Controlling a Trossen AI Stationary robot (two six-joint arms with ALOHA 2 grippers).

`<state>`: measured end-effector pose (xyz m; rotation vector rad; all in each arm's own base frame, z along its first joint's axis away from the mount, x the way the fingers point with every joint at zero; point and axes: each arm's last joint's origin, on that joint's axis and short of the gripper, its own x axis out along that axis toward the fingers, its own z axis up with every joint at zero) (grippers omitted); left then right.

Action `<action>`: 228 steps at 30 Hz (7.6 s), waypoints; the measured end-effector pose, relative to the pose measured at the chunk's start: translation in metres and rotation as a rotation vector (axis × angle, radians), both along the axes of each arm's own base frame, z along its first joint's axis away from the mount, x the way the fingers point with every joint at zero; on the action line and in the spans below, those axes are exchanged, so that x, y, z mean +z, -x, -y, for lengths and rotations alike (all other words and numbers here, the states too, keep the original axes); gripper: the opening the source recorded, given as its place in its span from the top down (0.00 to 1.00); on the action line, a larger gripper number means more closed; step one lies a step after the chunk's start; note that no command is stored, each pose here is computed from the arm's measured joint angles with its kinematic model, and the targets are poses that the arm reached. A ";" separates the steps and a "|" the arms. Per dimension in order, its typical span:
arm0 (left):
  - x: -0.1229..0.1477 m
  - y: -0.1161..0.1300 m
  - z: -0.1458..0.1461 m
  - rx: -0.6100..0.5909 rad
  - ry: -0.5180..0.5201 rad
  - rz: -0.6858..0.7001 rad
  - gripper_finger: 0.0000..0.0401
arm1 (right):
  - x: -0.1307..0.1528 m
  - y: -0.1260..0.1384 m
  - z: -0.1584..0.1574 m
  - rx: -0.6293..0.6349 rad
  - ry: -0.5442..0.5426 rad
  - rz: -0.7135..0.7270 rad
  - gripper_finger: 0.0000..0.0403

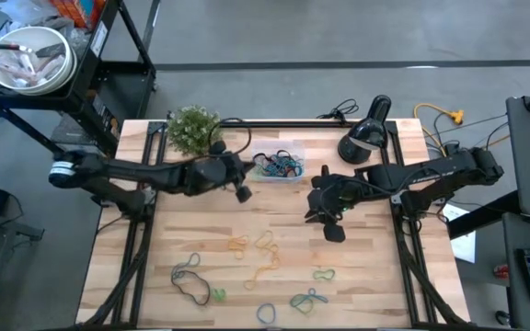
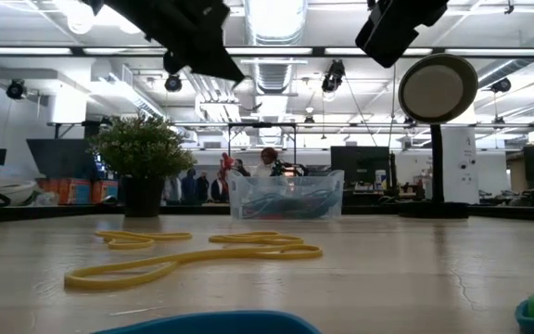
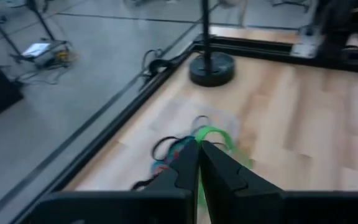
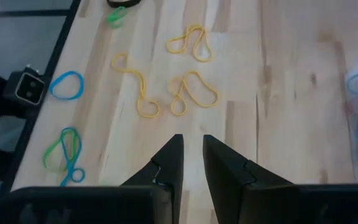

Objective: Pick and place rubber bands into bin
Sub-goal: Put the green rubberband into the transparent bin

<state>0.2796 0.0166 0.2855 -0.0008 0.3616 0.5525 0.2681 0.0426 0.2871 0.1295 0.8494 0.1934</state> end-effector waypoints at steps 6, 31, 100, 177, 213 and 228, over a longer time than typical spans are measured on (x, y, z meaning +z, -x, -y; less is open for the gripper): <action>-0.016 -0.016 -0.028 0.052 -0.031 -0.024 1.00 | 0.003 0.001 0.001 -0.038 0.017 0.017 0.86; -0.064 -0.067 -0.077 0.019 0.007 -0.124 0.96 | 0.006 -0.001 0.001 -0.082 -0.015 0.050 0.86; 0.042 0.002 0.026 -0.482 0.120 0.056 0.76 | -0.142 0.031 -0.117 0.098 0.015 -0.317 0.86; 0.031 0.068 0.046 -0.429 0.256 -0.172 0.76 | -0.025 -0.071 0.034 -0.450 0.684 -0.160 0.98; 0.015 0.058 0.046 -0.395 0.262 -0.057 0.76 | -0.094 -0.113 0.142 -0.596 0.533 -0.166 0.98; 0.015 0.057 0.046 -0.392 0.259 -0.055 0.76 | -0.092 -0.110 0.154 -0.618 0.471 -0.152 0.87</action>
